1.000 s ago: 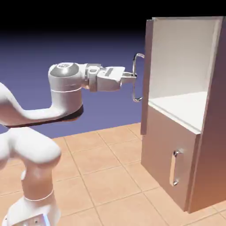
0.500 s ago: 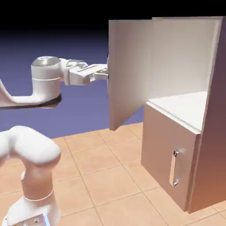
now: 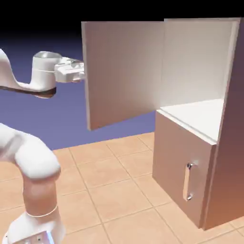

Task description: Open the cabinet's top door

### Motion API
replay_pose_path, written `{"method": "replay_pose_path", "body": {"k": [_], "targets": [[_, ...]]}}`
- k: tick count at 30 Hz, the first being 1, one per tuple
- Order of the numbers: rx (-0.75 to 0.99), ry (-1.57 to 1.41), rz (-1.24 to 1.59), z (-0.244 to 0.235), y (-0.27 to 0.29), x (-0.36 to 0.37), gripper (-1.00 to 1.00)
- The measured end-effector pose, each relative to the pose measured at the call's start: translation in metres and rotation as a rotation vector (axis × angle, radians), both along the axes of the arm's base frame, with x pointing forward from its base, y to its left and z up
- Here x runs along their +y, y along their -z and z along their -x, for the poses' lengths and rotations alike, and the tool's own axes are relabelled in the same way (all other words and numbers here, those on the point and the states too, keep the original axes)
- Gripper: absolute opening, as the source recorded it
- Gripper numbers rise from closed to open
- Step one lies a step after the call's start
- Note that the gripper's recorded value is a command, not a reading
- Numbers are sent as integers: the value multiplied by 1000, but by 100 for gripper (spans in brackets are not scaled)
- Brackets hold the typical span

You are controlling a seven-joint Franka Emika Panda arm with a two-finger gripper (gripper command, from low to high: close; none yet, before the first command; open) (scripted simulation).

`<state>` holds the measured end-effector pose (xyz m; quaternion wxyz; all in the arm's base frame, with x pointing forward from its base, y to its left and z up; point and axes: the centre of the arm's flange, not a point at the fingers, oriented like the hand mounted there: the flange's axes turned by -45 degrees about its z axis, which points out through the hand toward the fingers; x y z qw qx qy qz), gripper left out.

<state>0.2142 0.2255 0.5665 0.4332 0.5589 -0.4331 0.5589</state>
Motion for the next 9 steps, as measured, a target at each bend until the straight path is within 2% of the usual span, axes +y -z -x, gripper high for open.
{"method": "replay_pose_path", "body": {"k": [8, 9], "targets": [[0, 183, 0, -17, 0, 59, -100], [0, 196, 0, -19, 0, 63, 100]]}}
